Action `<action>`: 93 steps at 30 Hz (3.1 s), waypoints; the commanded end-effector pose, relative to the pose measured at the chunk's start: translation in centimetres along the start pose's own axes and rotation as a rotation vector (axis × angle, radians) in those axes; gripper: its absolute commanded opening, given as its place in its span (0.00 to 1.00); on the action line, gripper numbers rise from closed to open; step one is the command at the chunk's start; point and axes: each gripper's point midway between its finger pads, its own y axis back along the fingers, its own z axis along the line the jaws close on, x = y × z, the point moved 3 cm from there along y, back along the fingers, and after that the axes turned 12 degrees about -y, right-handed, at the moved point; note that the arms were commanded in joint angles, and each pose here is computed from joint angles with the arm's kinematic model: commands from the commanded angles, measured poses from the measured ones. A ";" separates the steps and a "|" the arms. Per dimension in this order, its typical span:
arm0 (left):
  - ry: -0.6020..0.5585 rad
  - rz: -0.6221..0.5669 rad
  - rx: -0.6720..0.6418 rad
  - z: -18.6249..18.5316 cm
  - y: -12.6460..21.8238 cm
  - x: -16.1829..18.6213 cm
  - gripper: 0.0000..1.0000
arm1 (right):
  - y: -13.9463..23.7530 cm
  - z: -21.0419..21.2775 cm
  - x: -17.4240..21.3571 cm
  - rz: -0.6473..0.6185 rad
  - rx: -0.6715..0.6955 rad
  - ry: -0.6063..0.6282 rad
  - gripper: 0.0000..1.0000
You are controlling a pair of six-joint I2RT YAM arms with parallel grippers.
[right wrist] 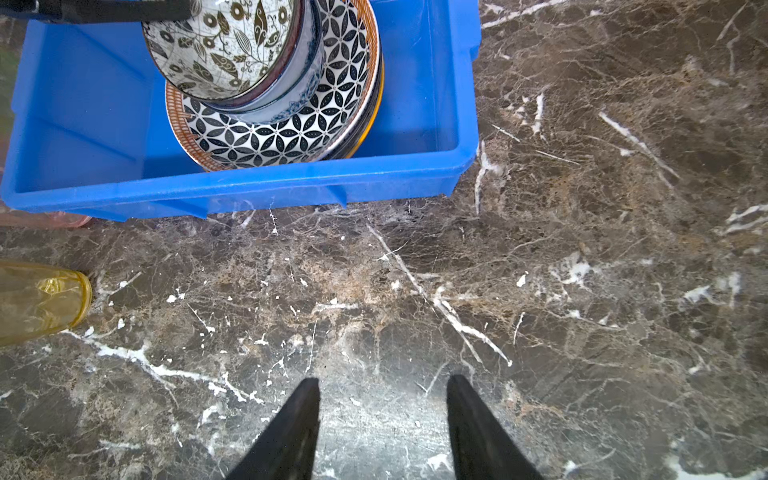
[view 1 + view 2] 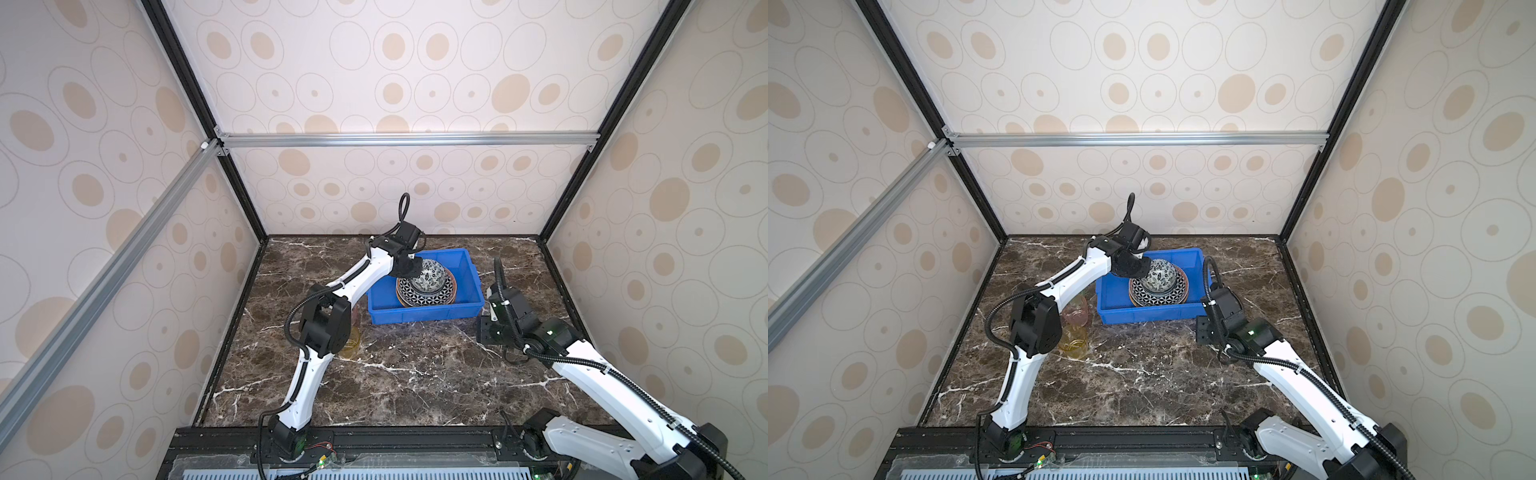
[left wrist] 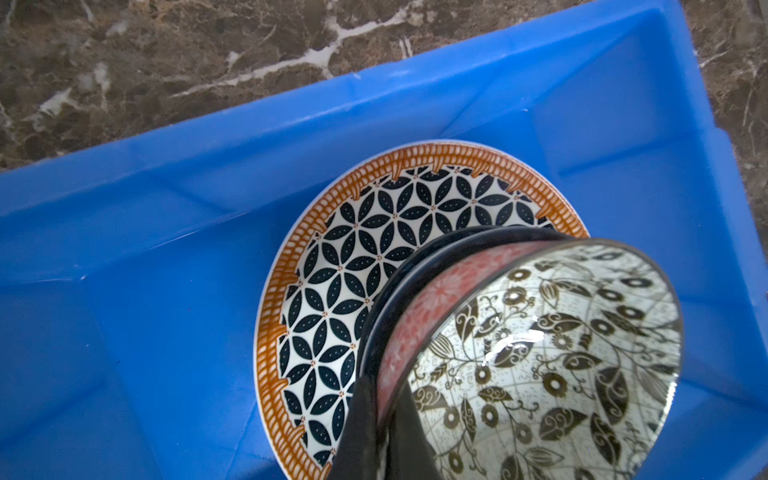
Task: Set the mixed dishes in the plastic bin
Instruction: 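Lower the leaf bowl onto the stacked floral bowls with the left gripper, then open the left gripper and raise it off the leaf bowl, then move the left gripper toward the yellow glass beside the bin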
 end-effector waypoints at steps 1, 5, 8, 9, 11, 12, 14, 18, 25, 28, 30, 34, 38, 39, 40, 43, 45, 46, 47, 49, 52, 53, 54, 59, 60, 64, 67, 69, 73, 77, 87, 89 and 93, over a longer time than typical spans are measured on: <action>0.017 -0.040 0.010 0.0 0.8 -1.4 0.00 | 0.0 -0.4 0.4 0.006 0.005 -0.009 0.53; 0.017 -0.050 0.020 -0.1 1.1 -1.6 0.00 | 0.1 -0.4 0.4 0.008 0.001 -0.013 0.53; 0.016 -0.063 0.034 -0.4 1.3 -2.0 0.00 | 0.1 -0.4 0.4 0.010 -0.002 -0.015 0.53; 0.017 -0.064 0.036 -0.4 1.4 -2.0 0.00 | 0.1 -0.4 0.4 0.011 -0.002 -0.015 0.53; 0.017 -0.061 0.037 -0.4 1.3 -1.9 0.00 | 0.1 -0.4 0.5 0.012 -0.003 -0.016 0.53; 0.018 -0.056 0.034 -0.4 1.2 -1.8 0.00 | 0.1 -0.3 0.5 0.011 -0.006 -0.017 0.53; 0.020 -0.048 0.034 -0.3 1.1 -1.6 0.00 | 0.1 -0.4 0.6 0.012 -0.005 -0.018 0.53; 0.022 -0.041 0.033 -0.3 1.1 -1.5 0.05 | 0.2 -0.4 0.6 0.011 -0.010 -0.018 0.53; 0.027 -0.038 0.035 -0.4 1.3 -1.4 0.09 | 0.4 -0.5 0.7 0.010 -0.015 -0.022 0.52; 0.025 -0.033 0.036 -0.6 1.2 -1.3 0.10 | 0.4 -0.6 0.8 0.005 -0.015 -0.023 0.53; 0.024 -0.031 0.032 -0.5 1.3 -1.2 0.11 | 0.4 -0.5 0.8 0.003 -0.018 -0.023 0.53; 0.025 -0.046 0.032 -0.6 1.8 -1.6 0.13 | 0.2 -0.3 0.6 0.010 -0.021 -0.016 0.53; 0.023 -0.061 0.040 -0.7 2.3 -1.9 0.17 | 0.4 0.0 0.4 0.017 -0.026 -0.012 0.53; 0.021 -0.067 0.049 -0.9 2.4 -2.0 0.18 | 0.4 0.1 0.4 0.017 -0.030 -0.012 0.53; 0.019 -0.072 0.054 -1.0 2.6 -2.1 0.18 | 0.4 0.2 0.4 0.017 -0.034 -0.015 0.53; 0.017 -0.090 0.056 -1.1 3.3 -2.3 0.19 | 0.4 0.5 0.4 0.022 -0.051 -0.025 0.53; 0.012 -0.099 0.051 -1.1 3.8 -2.4 0.20 | 0.4 0.7 0.4 0.029 -0.062 -0.030 0.53; 0.011 -0.102 0.050 -1.1 4.0 -2.5 0.20 | 0.4 0.8 0.4 0.031 -0.065 -0.031 0.53; 0.010 -0.107 0.051 -1.1 4.3 -2.6 0.20 | 0.3 0.8 0.4 0.034 -0.065 -0.031 0.53; 0.007 -0.114 0.053 -1.2 4.9 -2.8 0.21 | 0.4 0.8 0.5 0.038 -0.066 -0.033 0.53; 0.001 -0.126 0.058 -1.5 5.7 -2.9 0.23 | 0.4 0.8 0.6 0.042 -0.070 -0.035 0.53; -0.002 -0.130 0.056 -1.5 5.9 -3.0 0.23 | 0.4 0.8 0.6 0.043 -0.071 -0.035 0.53; -0.004 -0.138 0.053 -1.6 6.3 -3.1 0.23 | 0.5 0.8 0.6 0.042 -0.073 -0.035 0.53; -0.010 -0.158 0.027 -1.6 7.9 -3.1 0.24 | 0.8 0.7 1.0 0.055 -0.083 -0.034 0.53; -0.013 -0.161 0.023 -1.7 8.3 -3.0 0.25 | 0.8 0.7 1.1 0.056 -0.086 -0.034 0.53; -0.014 -0.171 -0.007 -1.3 9.8 -2.3 0.25 | 0.8 0.5 1.5 0.064 -0.092 -0.043 0.53; -0.008 -0.177 -0.042 -0.8 11.1 -1.4 0.25 | 0.8 0.6 1.7 0.069 -0.099 -0.048 0.53; -0.007 -0.179 -0.071 -0.3 12.1 -0.8 0.26 | 0.8 0.6 1.7 0.075 -0.104 -0.051 0.53; -0.005 -0.179 -0.094 0.2 13.4 1.1 0.26 | 0.7 0.8 1.8 0.079 -0.115 -0.058 0.53; 0.002 -0.174 -0.111 0.8 14.4 3.3 0.26 | 0.1 1.0 2.2 0.096 -0.128 -0.070 0.53; 0.067 -0.173 -0.183 3.1 17.2 9.2 0.27 | -0.9 2.2 2.4 0.150 -0.161 -0.078 0.53; 0.079 -0.175 -0.189 3.6 17.7 9.9 0.27 | -1.0 2.4 2.4 0.153 -0.168 -0.080 0.53; 0.105 -0.149 -0.218 4.7 18.2 11.6 0.27 | -1.3 2.9 2.3 0.166 -0.183 -0.081 0.53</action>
